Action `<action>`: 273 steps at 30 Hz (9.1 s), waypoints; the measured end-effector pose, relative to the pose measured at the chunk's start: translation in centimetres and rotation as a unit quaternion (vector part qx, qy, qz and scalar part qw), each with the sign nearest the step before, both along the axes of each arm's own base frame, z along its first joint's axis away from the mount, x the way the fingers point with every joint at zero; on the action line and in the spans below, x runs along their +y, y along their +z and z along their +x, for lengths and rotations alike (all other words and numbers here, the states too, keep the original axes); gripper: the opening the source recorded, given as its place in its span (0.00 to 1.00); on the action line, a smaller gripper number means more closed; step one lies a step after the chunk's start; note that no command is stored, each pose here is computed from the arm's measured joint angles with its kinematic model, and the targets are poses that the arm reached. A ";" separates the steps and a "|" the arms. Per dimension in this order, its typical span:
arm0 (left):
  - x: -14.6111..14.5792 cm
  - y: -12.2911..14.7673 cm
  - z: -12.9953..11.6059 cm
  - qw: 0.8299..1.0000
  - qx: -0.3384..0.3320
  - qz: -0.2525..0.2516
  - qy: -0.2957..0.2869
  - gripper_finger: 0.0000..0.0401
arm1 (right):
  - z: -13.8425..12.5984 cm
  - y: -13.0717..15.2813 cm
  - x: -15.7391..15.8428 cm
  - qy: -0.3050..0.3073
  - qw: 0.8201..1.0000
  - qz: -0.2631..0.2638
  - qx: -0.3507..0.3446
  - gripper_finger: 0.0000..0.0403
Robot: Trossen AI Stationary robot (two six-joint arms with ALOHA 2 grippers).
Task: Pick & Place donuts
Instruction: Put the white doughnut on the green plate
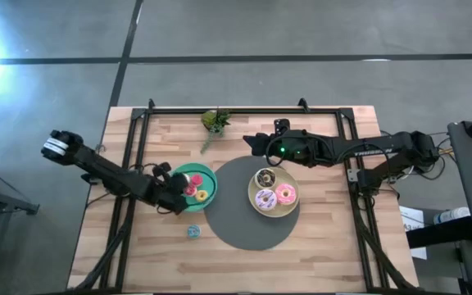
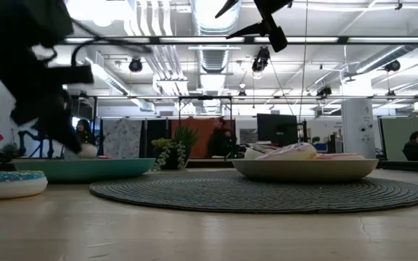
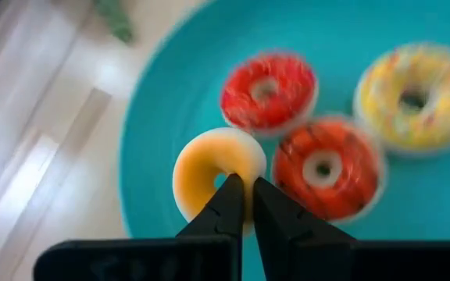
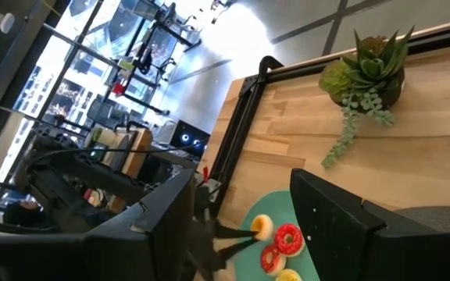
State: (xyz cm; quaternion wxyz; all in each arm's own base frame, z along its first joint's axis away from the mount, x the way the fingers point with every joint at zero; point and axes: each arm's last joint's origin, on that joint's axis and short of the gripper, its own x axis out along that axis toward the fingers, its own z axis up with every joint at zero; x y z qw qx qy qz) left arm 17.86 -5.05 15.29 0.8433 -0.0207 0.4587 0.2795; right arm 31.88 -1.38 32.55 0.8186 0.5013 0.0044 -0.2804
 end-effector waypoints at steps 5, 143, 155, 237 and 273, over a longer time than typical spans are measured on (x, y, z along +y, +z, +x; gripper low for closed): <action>0.5 3.2 -1.2 0.997 -0.046 -0.038 0.056 0.00 | 0.0 0.0 0.0 0.002 1.000 0.000 0.000 0.50; 1.1 6.3 -4.4 0.746 -0.486 -0.443 -0.102 0.27 | 18.0 -2.1 4.9 0.568 0.691 -0.402 0.196 0.10; 1.6 6.4 -4.9 0.826 -0.426 -0.369 -0.025 0.29 | 17.0 -8.3 -0.7 0.491 0.796 -0.165 0.312 0.08; 2.1 6.7 -5.0 0.915 -0.334 -0.217 0.062 0.25 | 15.2 -9.6 -3.7 0.368 0.800 -0.211 0.424 0.43; 9.4 1.5 3.6 0.948 -0.172 -0.181 0.198 0.00 | 6.7 -5.4 -2.8 0.225 0.855 -0.190 0.426 0.25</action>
